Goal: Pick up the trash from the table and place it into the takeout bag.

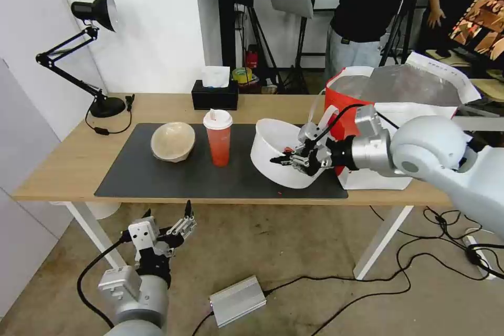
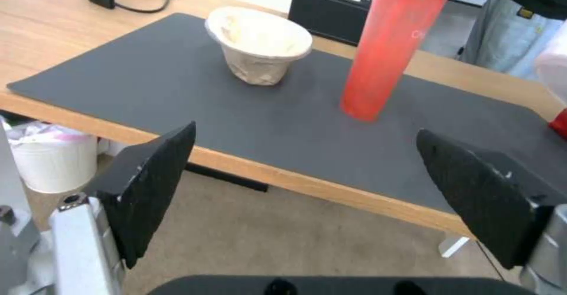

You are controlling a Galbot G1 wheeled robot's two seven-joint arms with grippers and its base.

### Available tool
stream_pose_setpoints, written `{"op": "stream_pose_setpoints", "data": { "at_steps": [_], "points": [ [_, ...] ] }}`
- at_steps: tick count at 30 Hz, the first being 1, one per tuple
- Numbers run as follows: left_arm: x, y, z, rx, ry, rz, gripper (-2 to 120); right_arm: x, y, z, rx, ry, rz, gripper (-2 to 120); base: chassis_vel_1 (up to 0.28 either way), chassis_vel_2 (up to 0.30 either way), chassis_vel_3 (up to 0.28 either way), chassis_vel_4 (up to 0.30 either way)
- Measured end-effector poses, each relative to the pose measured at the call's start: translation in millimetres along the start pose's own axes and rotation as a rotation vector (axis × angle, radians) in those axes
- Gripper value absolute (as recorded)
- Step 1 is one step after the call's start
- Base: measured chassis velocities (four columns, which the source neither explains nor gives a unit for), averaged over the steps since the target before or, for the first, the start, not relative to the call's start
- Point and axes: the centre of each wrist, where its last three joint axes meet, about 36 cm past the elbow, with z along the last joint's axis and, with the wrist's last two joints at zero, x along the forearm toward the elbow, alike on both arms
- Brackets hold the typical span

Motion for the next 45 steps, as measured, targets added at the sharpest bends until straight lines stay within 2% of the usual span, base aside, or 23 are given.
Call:
{"op": "stream_pose_setpoints", "data": {
  "at_steps": [21,26,29,45],
  "points": [
    [3.0,-0.6,1.6,-0.010,0.003,-0.004,100,26.8,-3.4,-29.6,0.048,-0.060,0.037,0,0.000,0.000,0.000,0.000],
    [3.6,-1.0,1.9,-0.010,0.005,-0.003,100,33.2,-15.2,-37.4,0.047,-0.081,0.062,0,0.000,0.000,0.000,0.000],
    [4.8,-1.3,0.5,-0.010,0.002,-0.002,100,35.7,-27.7,-53.1,0.061,-0.101,0.080,0,0.000,0.000,0.000,0.000],
    [7.9,-1.7,-0.6,-0.015,0.000,-0.005,100,36.0,-58.4,-100.6,0.093,-0.132,0.123,0,0.000,0.000,0.000,0.000]
  ]
}}
